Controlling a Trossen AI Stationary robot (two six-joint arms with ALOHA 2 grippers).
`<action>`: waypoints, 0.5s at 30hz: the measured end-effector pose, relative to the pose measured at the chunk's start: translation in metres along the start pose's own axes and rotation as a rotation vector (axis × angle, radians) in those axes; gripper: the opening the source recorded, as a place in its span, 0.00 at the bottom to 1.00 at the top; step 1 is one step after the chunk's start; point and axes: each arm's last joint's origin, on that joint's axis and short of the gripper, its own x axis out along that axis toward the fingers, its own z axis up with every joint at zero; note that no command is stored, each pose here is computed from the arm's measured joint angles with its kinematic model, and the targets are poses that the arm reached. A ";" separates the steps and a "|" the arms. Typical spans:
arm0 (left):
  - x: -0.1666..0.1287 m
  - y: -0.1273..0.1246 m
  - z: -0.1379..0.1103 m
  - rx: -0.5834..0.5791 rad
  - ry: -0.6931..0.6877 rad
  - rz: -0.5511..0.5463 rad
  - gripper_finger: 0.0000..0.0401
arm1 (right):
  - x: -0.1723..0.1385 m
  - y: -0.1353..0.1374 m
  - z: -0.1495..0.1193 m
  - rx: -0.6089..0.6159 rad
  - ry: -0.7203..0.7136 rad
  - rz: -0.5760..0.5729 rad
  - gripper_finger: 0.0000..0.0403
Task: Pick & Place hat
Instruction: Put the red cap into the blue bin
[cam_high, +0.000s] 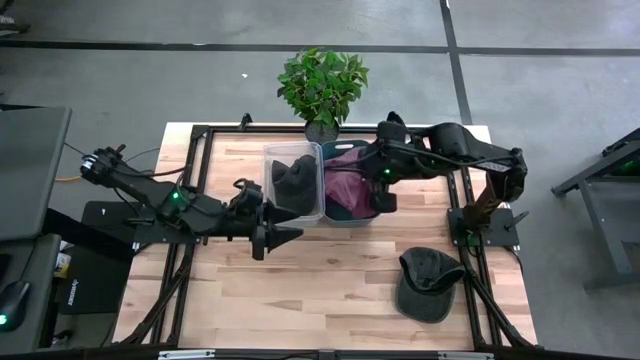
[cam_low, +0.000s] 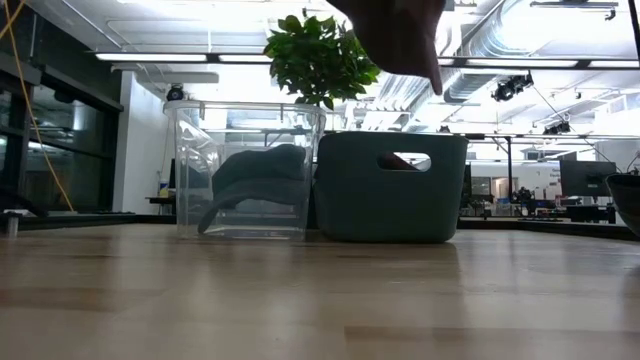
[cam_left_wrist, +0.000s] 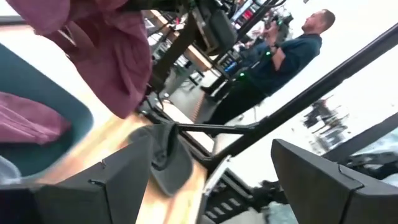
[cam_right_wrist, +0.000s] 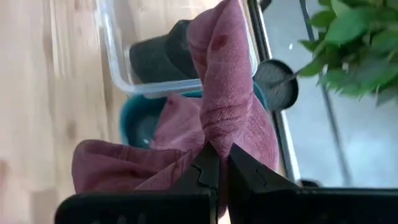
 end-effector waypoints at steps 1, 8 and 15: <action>0.000 0.000 0.000 -0.020 0.002 -0.007 0.78 | 0.001 -0.002 0.000 -0.040 0.003 0.007 0.00; 0.000 -0.001 0.000 -0.125 0.030 -0.033 0.78 | 0.008 -0.014 0.001 -0.196 0.021 0.027 0.00; -0.001 -0.004 -0.001 -0.164 0.072 -0.080 0.78 | 0.036 -0.008 0.010 -0.397 0.081 0.038 0.00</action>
